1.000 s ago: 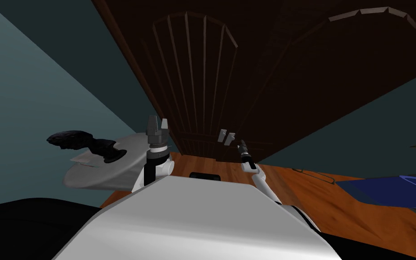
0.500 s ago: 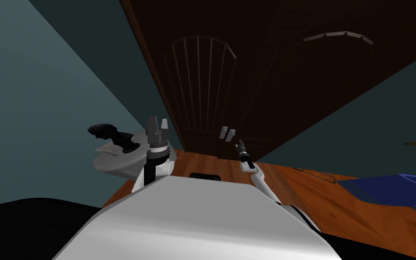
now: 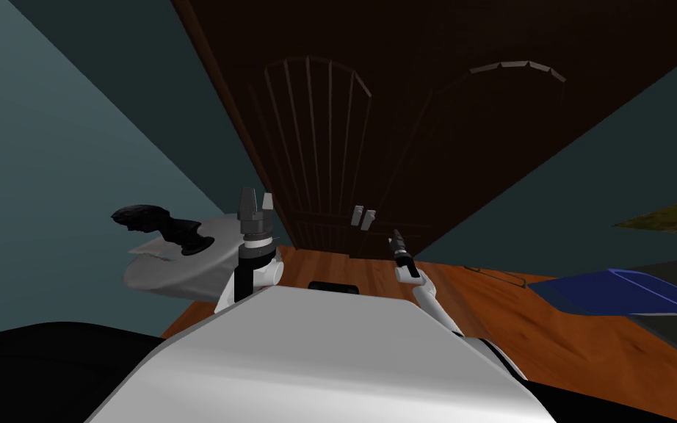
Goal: Pull the door open
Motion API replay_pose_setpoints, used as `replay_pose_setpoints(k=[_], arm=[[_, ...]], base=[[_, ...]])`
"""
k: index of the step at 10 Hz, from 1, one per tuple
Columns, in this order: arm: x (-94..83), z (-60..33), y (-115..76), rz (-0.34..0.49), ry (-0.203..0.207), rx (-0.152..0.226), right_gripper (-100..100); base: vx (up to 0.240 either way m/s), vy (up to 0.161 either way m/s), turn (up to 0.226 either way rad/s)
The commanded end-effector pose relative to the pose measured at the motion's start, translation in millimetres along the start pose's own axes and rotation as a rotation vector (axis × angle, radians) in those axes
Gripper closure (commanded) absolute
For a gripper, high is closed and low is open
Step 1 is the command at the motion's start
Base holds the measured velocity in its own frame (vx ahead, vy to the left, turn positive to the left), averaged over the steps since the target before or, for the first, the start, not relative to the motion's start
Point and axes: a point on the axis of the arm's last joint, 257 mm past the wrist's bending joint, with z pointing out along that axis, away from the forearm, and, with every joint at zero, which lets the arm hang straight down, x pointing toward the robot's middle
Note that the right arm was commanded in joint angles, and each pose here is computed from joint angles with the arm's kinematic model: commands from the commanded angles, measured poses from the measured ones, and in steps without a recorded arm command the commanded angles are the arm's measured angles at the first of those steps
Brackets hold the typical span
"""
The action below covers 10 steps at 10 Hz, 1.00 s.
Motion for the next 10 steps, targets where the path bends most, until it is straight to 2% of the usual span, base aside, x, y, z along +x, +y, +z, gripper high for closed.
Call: replay_pose_setpoints(k=[1,3,6,7,8,10], arm=[[-5.1,-0.6,-0.2,-0.003,-0.012,0.001,-100],[2.7,3.7,3.4,0.002,-0.004,-0.009,-100],[32.3,15.8,17.1,0.019,0.037,-0.042,-100],[23.7,14.0,15.7,0.015,0.028,-0.037,-100],[23.7,14.0,15.7,0.015,0.028,-0.037,100],[23.7,14.0,15.7,0.015,0.028,-0.037,100]], base=[[0.174,-0.097,0.012],[0.189,0.013,0.072],[0.203,0.117,0.130],[0.094,0.065,0.023],[-0.012,-0.005,-0.021],[-0.029,-0.027,0.003]])
